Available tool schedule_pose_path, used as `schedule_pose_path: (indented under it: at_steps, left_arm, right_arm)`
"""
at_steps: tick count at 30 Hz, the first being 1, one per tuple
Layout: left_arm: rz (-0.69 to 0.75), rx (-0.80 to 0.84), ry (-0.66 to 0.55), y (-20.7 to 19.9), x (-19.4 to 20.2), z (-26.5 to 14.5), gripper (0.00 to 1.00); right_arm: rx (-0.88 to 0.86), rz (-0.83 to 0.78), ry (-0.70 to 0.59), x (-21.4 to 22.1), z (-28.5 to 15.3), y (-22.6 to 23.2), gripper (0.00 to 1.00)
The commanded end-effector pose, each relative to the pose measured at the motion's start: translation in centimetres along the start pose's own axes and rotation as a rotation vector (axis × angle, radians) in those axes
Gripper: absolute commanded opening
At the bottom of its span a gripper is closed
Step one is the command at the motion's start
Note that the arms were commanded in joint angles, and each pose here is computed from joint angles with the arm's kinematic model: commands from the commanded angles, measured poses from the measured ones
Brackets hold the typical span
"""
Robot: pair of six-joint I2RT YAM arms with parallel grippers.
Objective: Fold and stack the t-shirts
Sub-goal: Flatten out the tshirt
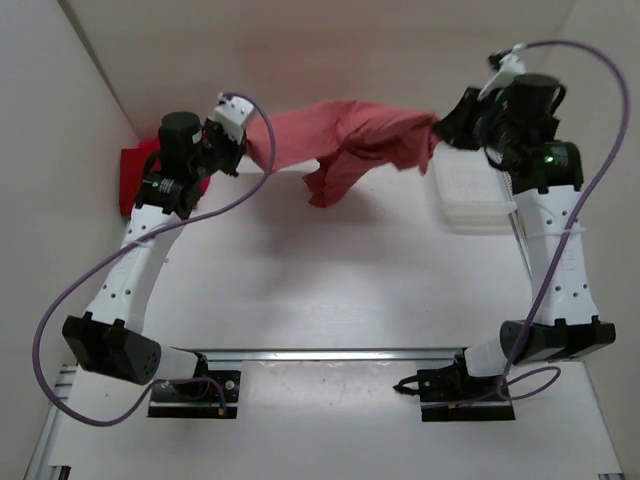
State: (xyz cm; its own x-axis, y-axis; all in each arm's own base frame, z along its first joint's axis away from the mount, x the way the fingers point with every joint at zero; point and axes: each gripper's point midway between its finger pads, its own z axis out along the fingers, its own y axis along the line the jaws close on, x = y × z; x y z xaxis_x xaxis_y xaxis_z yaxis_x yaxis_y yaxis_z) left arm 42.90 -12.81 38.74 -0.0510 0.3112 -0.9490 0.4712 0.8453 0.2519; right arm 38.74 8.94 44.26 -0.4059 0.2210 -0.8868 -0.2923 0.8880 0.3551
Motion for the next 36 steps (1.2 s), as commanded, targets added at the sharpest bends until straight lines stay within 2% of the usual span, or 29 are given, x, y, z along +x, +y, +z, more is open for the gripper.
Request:
schedule_pose_path:
  at_steps: [1, 3, 4, 6, 8, 9, 11, 13, 14, 16, 17, 19, 23, 24, 25, 26, 30, 34, 36]
  left_arm:
    - [0.007, 0.149, 0.225, -3.0, 9.1, -1.3, 0.00]
    - [-0.004, 0.134, 0.305, -1.8, 12.6, -3.4, 0.00]
    - [0.010, 0.128, 0.341, -1.3, 14.1, -4.6, 0.00]
    - [0.023, 0.107, 0.387, -0.3, 15.5, -6.3, 0.00]
    - [0.015, 0.091, 0.409, 0.7, 15.5, -7.5, 0.00]
    - [-0.006, 0.038, 0.400, 2.8, 14.7, -8.4, 0.00]
    - [-0.029, -0.023, 0.329, 4.5, 11.4, -8.8, 0.00]
    - [-0.025, -0.128, 0.214, 7.3, 6.3, -10.0, 0.00]
    - [-0.021, -0.153, 0.168, 8.1, 4.6, -9.9, 0.00]
    - [-0.027, -0.228, 0.029, 9.8, -1.4, -11.5, 0.00]
    - [-0.040, -0.234, -0.004, 10.0, -2.6, -11.8, 0.00]
    - [-0.009, -0.276, -0.108, 10.6, -7.6, -13.9, 0.00]
    - [0.000, -0.268, -0.194, 9.8, -10.9, -15.6, 0.00]
    - [-0.004, -0.263, -0.210, 9.4, -11.1, -16.0, 0.00]
    - [-0.012, -0.253, -0.220, 9.3, -11.1, -15.6, 0.00]
    - [-0.019, -0.245, -0.202, 9.2, -10.2, -15.1, 0.00]
    - [-0.064, -0.226, -0.145, 9.1, -7.6, -13.7, 0.00]
    - [-0.096, -0.154, -0.009, 7.5, -1.8, -9.8, 0.00]
    - [-0.097, -0.107, 0.071, 5.9, 1.4, -7.2, 0.00]
  right_arm:
    - [-0.012, 0.014, 0.142, 6.6, 0.6, 0.7, 0.00]
    - [-0.006, 0.085, 0.201, 11.3, -0.4, 0.3, 0.00]
    - [-0.020, 0.081, 0.185, 11.8, -1.5, 0.7, 0.00]
    - [-0.001, 0.141, 0.248, 15.8, -2.2, -0.2, 0.00]
    - [-0.020, 0.155, 0.226, 15.9, -3.5, -0.3, 0.00]
    - [-0.028, 0.138, 0.194, 14.8, -4.2, 0.0, 0.00]
    - [0.018, 0.106, 0.152, 12.5, -5.8, -0.2, 0.00]
    - [0.030, 0.031, 0.074, 7.9, -7.4, 0.8, 0.00]
    - [0.047, 0.025, 0.086, 7.6, -8.0, 1.0, 0.00]
    - [0.064, -0.031, 0.054, 4.9, -8.9, 1.6, 0.00]
    - [0.056, -0.051, -0.004, 2.7, -10.8, 2.7, 0.00]
    - [0.060, -0.084, -0.095, -0.7, -13.2, 3.6, 0.00]
    - [0.065, -0.107, -0.218, -2.7, -16.6, 3.8, 0.00]
    - [0.043, -0.091, -0.224, -2.5, -16.3, 3.8, 0.00]
    - [0.045, -0.070, -0.199, -1.7, -14.7, 2.6, 0.00]
    - [0.021, -0.051, -0.201, -1.3, -14.9, 3.1, 0.00]
    - [-0.042, -0.014, -0.145, 0.7, -10.9, 3.5, 0.00]
    - [-0.090, 0.034, -0.049, 2.5, -5.9, 2.4, 0.00]
    - [-0.098, 0.045, 0.010, 3.5, -2.0, 1.2, 0.01]
